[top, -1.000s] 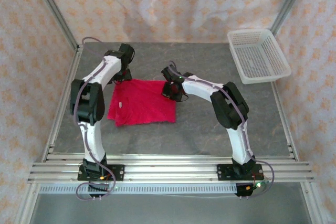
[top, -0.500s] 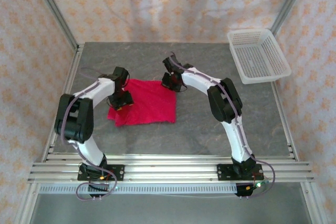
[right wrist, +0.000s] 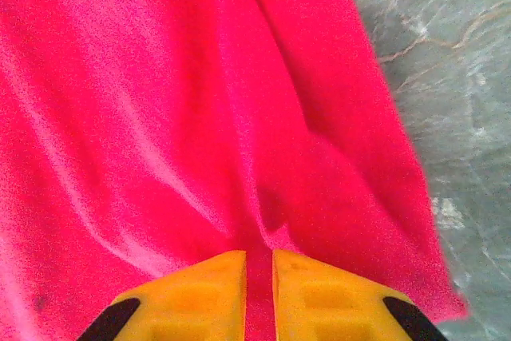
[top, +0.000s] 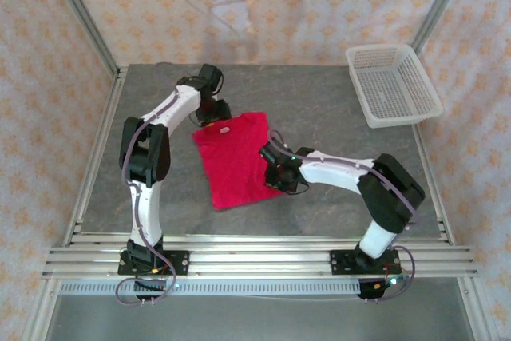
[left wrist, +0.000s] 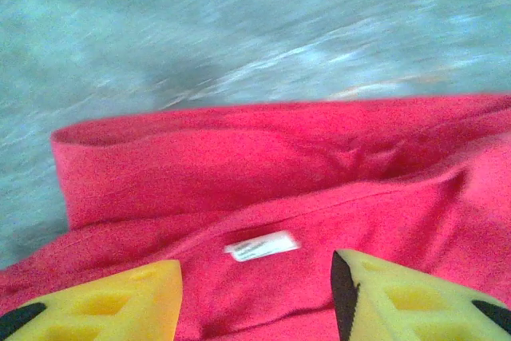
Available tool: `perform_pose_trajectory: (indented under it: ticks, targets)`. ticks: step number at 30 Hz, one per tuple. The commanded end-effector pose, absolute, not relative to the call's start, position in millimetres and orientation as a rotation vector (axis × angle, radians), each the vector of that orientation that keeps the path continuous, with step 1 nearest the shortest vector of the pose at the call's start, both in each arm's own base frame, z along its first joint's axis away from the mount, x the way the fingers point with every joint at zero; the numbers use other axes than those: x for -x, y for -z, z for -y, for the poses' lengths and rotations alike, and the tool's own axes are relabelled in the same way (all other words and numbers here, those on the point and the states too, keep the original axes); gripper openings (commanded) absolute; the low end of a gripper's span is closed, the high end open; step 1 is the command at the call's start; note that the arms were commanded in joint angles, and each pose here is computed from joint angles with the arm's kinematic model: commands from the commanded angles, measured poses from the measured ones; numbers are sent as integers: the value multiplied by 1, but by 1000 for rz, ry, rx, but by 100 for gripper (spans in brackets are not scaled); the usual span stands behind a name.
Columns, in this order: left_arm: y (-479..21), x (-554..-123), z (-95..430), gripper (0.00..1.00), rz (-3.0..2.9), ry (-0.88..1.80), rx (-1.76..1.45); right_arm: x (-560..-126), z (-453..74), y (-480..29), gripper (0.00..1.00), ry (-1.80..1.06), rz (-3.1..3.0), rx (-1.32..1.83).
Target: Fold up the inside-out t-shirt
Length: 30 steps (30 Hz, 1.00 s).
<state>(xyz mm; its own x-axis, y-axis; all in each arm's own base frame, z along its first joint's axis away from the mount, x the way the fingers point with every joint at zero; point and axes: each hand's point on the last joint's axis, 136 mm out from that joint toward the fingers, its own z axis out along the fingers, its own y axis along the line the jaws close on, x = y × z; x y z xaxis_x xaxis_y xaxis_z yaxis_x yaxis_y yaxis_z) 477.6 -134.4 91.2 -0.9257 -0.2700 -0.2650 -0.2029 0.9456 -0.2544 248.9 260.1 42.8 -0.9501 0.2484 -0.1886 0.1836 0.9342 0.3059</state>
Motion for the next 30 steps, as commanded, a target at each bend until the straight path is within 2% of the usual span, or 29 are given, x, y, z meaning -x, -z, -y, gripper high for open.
perform_pose_trajectory:
  ticks: [1,4,8,15,19,22,24,27,28,30]
  targets:
    - [-119,-472,132,53,-2818,389,338,-300,-251,-93,23,-404,-2647,-344]
    - [-132,-466,121,54,-2802,411,376,-330,-253,-114,30,-409,-2603,-257]
    - [-116,-450,88,56,-2799,415,503,-385,-254,-122,38,-366,-2567,-148]
    - [-71,-424,54,66,-2853,362,608,-445,-276,-90,45,-218,-2630,56]
    - [-54,-428,57,64,-2870,384,625,-461,-290,-77,48,-238,-2627,90]
    - [-46,-436,59,57,-2861,401,647,-469,-296,-69,48,-232,-2631,96]
    - [-43,-442,59,44,-2855,403,661,-473,-299,-65,39,-236,-2638,84]
    - [-48,-448,60,23,-2844,407,672,-474,-300,-73,13,-244,-2640,59]
    - [-51,-449,59,19,-2839,404,670,-473,-299,-78,8,-245,-2635,52]
    - [-62,-450,58,14,-2824,393,665,-471,-296,-92,4,-250,-2614,42]
